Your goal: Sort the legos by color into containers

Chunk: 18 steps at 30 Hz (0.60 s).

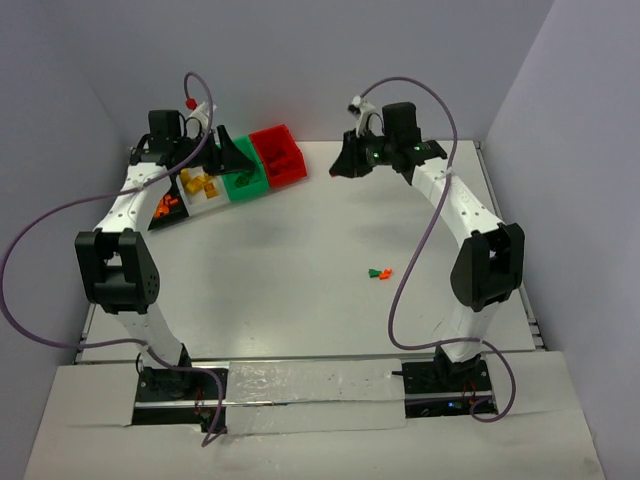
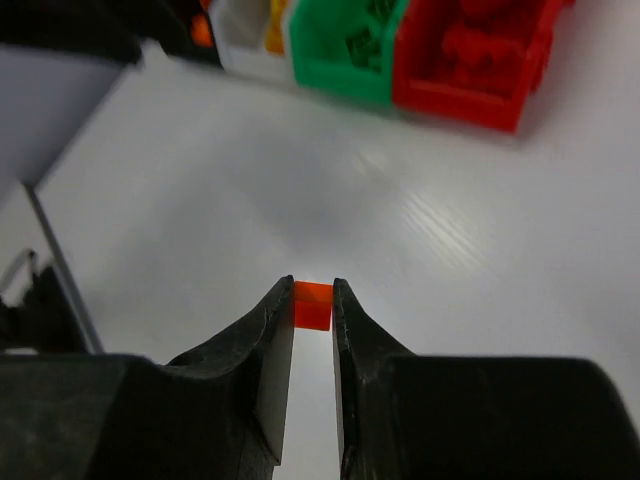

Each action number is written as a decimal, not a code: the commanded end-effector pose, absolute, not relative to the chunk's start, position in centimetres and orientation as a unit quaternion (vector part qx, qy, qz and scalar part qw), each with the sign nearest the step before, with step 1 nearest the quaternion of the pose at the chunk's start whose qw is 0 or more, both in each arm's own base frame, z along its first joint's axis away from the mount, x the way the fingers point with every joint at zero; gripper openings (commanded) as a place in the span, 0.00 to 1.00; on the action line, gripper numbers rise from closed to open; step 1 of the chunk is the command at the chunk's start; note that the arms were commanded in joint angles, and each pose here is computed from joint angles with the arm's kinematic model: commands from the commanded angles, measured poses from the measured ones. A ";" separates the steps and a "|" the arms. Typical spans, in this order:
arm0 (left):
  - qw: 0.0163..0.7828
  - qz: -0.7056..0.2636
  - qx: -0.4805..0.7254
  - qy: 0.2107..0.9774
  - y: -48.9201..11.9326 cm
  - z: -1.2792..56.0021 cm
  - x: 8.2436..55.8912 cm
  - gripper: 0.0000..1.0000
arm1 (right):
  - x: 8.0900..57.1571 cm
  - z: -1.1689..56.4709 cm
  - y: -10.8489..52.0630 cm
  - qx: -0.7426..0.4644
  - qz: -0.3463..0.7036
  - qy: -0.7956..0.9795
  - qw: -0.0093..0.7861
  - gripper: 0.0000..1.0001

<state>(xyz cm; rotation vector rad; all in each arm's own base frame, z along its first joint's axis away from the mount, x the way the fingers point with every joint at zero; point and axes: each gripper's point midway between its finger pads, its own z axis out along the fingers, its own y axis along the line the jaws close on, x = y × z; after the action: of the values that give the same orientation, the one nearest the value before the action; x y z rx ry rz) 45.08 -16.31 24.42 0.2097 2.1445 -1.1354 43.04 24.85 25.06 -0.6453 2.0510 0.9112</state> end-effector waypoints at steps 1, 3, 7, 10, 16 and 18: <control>0.426 -0.479 0.099 0.761 -18.9 32.0 44.3 0.61 | 44.5 32.1 28.0 -0.137 0.490 0.763 0.398 0.00; 0.446 -0.470 0.104 0.755 -19.7 32.7 44.4 0.60 | 44.7 32.5 28.5 -0.093 0.521 0.762 0.374 0.00; 0.485 -0.415 0.122 0.760 -22.4 33.3 44.6 0.60 | 45.0 32.5 29.0 -0.031 0.560 0.756 0.337 0.00; 0.517 -0.374 0.153 0.755 -24.3 33.3 44.3 0.60 | 44.8 33.1 29.2 0.009 0.587 0.746 0.315 0.00; 0.494 -0.413 0.160 0.748 -27.5 33.4 43.4 0.61 | 44.6 32.4 28.8 0.082 0.607 0.742 0.273 0.00; 0.502 -0.409 0.160 0.745 -28.1 33.6 43.4 0.62 | 44.7 32.2 28.5 0.110 0.609 0.742 0.258 0.00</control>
<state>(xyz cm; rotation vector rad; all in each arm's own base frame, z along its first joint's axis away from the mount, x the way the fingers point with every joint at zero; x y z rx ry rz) 42.08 -27.74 30.01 0.4070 1.9196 -1.0380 44.77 28.98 29.53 0.1743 2.0733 1.5559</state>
